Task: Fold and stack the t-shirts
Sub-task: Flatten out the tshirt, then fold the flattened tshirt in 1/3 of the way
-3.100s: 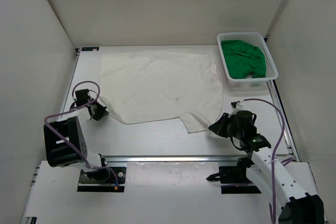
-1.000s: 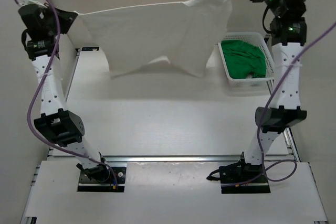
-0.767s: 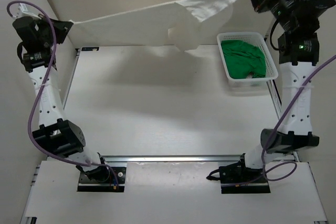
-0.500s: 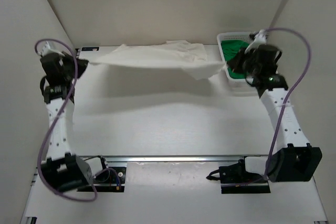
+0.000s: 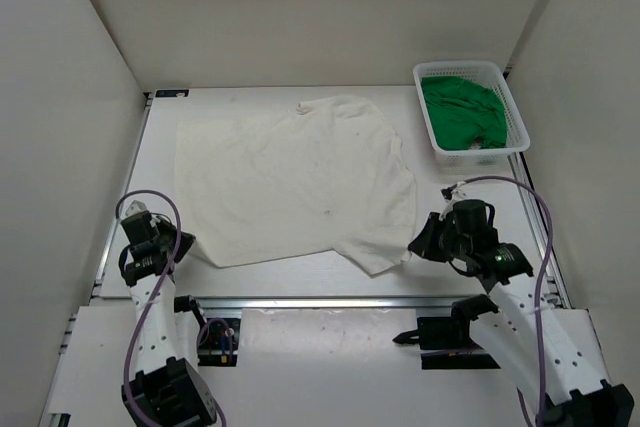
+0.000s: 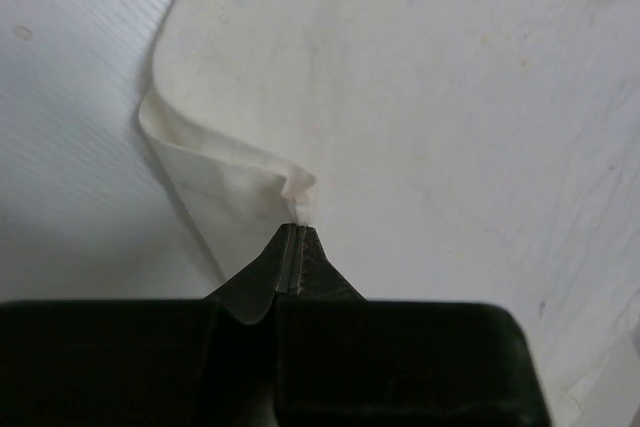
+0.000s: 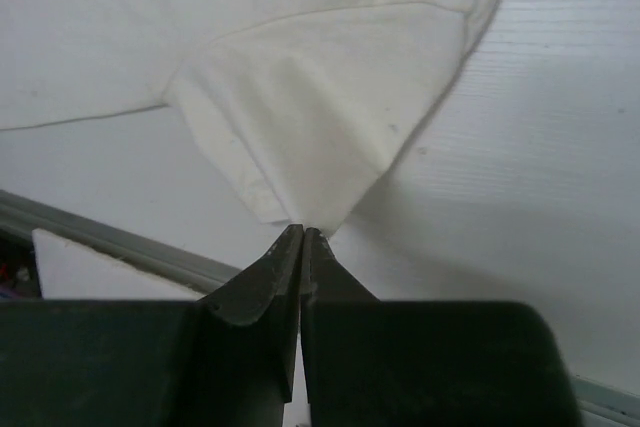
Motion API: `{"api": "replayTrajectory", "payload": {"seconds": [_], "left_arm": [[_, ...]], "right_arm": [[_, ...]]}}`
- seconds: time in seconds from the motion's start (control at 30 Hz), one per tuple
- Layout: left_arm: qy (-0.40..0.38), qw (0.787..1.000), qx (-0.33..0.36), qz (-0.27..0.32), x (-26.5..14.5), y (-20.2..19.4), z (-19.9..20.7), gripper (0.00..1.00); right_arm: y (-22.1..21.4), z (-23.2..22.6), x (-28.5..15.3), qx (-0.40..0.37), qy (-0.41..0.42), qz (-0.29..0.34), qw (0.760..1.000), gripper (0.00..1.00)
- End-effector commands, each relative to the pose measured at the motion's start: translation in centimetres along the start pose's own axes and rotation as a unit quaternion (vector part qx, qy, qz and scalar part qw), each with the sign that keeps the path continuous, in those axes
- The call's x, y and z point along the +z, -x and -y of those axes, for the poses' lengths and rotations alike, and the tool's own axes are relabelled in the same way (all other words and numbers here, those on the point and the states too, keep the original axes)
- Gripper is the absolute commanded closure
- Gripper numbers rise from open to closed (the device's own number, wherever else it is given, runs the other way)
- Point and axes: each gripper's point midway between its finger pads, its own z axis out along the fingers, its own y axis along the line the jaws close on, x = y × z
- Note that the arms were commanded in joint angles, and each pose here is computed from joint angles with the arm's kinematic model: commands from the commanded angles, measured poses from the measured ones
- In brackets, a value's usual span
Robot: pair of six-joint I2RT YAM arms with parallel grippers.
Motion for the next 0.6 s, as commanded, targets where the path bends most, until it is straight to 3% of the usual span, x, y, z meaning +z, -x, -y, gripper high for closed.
{"api": "replayTrajectory", "payload": {"seconds": [0.0, 0.07, 0.2, 0.3, 0.57], "left_arm": [[-0.063, 0.998, 0.007, -0.015, -0.6, 0.3, 2.5, 1.0], [-0.062, 0.998, 0.009, -0.015, -0.7, 0.4, 2.5, 1.0], [-0.058, 0.998, 0.015, -0.004, -0.9, 1.2, 2.8, 1.0], [-0.066, 0.998, -0.01, -0.009, -0.2, 1.2, 2.8, 1.0], [-0.076, 0.992, -0.096, -0.014, 1.7, 3.4, 3.1, 1.0]], "right_arm": [[1.4, -2.7, -2.2, 0.027, 0.032, 0.042, 0.998, 1.0], [-1.1, -2.2, -1.9, 0.049, 0.039, 0.009, 0.998, 1.0], [-2.9, -1.9, -1.5, 0.074, 0.064, 0.009, 0.995, 1.0], [-1.1, -1.6, -0.8, 0.069, 0.049, 0.021, 0.996, 1.0], [9.4, -1.5, 1.7, 0.042, 0.029, 0.083, 0.995, 1.0]]}}
